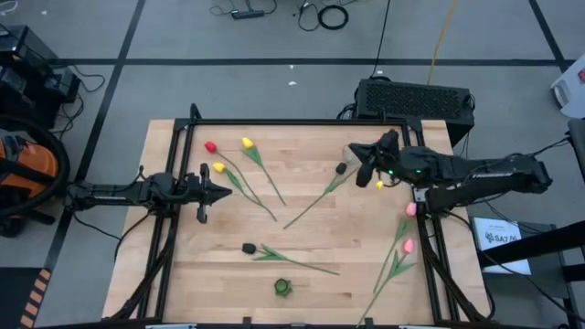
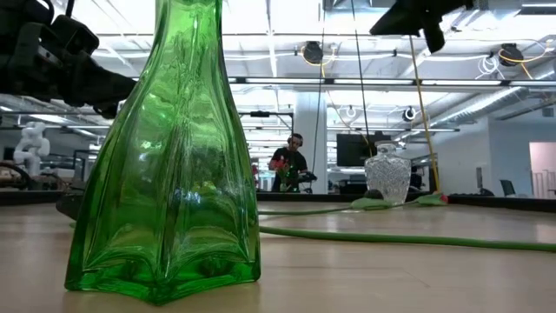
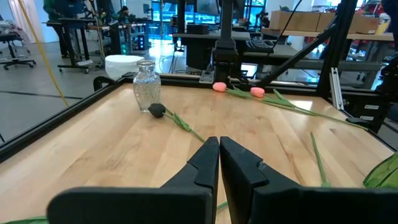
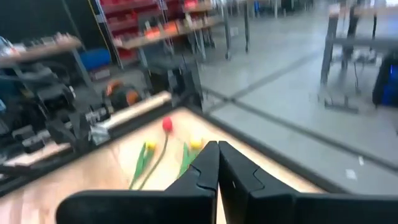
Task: Sort flowers into vase by color
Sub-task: Put the top black flower into the transparent vase
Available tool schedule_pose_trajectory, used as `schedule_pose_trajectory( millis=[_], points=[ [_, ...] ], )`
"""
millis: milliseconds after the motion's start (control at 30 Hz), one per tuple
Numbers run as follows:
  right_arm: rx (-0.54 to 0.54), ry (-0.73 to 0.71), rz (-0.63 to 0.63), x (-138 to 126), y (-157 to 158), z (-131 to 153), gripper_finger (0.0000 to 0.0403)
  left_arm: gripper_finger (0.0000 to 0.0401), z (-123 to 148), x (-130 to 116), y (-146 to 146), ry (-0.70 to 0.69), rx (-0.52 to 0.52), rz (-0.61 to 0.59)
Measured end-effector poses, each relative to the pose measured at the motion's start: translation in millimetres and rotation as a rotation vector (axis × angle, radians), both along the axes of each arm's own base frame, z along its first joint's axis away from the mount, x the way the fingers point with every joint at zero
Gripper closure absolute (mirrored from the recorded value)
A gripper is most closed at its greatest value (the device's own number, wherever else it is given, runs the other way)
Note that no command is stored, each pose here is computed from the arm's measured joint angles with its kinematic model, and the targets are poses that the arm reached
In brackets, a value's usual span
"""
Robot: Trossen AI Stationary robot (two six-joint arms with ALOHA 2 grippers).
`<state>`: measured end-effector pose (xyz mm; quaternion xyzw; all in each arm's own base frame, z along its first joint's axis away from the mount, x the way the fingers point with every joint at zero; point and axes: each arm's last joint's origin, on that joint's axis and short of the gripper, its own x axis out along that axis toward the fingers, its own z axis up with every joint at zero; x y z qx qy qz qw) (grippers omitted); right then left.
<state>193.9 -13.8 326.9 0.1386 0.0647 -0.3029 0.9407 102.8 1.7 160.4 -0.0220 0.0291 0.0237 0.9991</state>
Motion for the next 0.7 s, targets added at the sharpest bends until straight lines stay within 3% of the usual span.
schedule_pose_trajectory(
  millis=[233,500,700],
  points=[
    [0.151,0.189,-0.078,23,-1,0,0.0403,0.0379,0,0,0,0.0,0.0,0.0],
    [0.29,0.232,-0.204,48,-18,-23,0.0403,0.0379,0,0,0,-0.001,0.0,0.0],
    [0.278,0.264,-0.251,63,-34,-37,0.0403,0.0379,0,0,0,-0.001,0.0,0.0]
  ],
)
